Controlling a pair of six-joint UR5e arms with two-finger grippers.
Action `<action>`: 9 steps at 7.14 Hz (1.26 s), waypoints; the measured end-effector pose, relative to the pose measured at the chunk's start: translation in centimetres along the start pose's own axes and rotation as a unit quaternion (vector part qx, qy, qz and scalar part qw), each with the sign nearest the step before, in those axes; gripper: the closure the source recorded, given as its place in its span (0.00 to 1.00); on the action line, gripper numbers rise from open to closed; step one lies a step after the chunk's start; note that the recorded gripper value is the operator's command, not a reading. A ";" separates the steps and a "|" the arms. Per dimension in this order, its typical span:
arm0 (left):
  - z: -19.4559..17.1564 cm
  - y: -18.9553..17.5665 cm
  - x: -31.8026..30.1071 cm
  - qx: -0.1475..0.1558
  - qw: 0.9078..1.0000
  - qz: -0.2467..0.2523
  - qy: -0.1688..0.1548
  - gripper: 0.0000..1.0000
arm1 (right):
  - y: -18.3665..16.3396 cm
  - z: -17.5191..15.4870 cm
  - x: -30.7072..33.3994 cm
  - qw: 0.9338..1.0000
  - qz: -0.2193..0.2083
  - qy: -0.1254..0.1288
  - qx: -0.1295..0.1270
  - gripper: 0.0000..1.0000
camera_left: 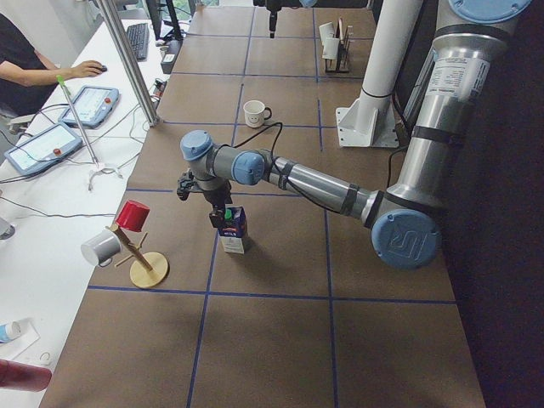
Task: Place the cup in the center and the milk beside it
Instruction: 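Release the mug and withdraw the right gripper toward its side, then grasp the Pascual milk carton with the left gripper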
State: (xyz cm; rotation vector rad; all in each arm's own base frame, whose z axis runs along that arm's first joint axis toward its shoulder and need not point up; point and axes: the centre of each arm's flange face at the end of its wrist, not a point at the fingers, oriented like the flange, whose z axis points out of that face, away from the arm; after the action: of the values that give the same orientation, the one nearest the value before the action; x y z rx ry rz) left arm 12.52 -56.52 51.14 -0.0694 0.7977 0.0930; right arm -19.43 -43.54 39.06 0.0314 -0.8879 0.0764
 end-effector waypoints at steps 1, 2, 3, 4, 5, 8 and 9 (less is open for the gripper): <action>0.9 0.0 0.0 -0.007 1.000 -0.001 -0.001 0.28 | 0.0 0.1 0.0 1.000 0.001 0.001 0.000 0.00; 1.8 0.0 -0.1 -0.016 1.000 -0.001 -0.003 0.72 | 0.0 0.1 0.1 1.000 0.001 0.002 0.000 0.00; 2.3 0.1 -0.1 -0.020 1.000 -0.001 -0.006 0.94 | 0.0 0.2 0.0 1.000 0.001 0.002 0.000 0.00; 2.2 0.0 0.1 -0.017 1.000 0.002 -0.012 0.97 | 0.0 0.1 -0.1 1.000 0.001 0.001 0.000 0.00; 0.9 0.2 1.3 -0.005 1.000 0.007 -0.019 0.98 | 0.0 0.0 -0.1 1.000 0.002 0.000 0.001 0.00; -7.8 1.2 16.4 0.014 1.000 -0.018 -0.008 0.97 | 1.3 -0.9 1.9 1.000 0.007 0.005 0.001 0.00; -7.3 2.0 24.4 -0.001 1.000 -0.030 0.004 0.97 | 1.6 -1.1 3.2 1.000 0.006 0.012 0.002 0.00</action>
State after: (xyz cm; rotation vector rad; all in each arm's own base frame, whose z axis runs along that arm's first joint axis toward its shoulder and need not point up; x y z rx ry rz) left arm 24.10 -53.81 28.49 -0.0944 0.8033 0.0373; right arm -16.63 -41.75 40.85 0.0282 -0.8650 0.0887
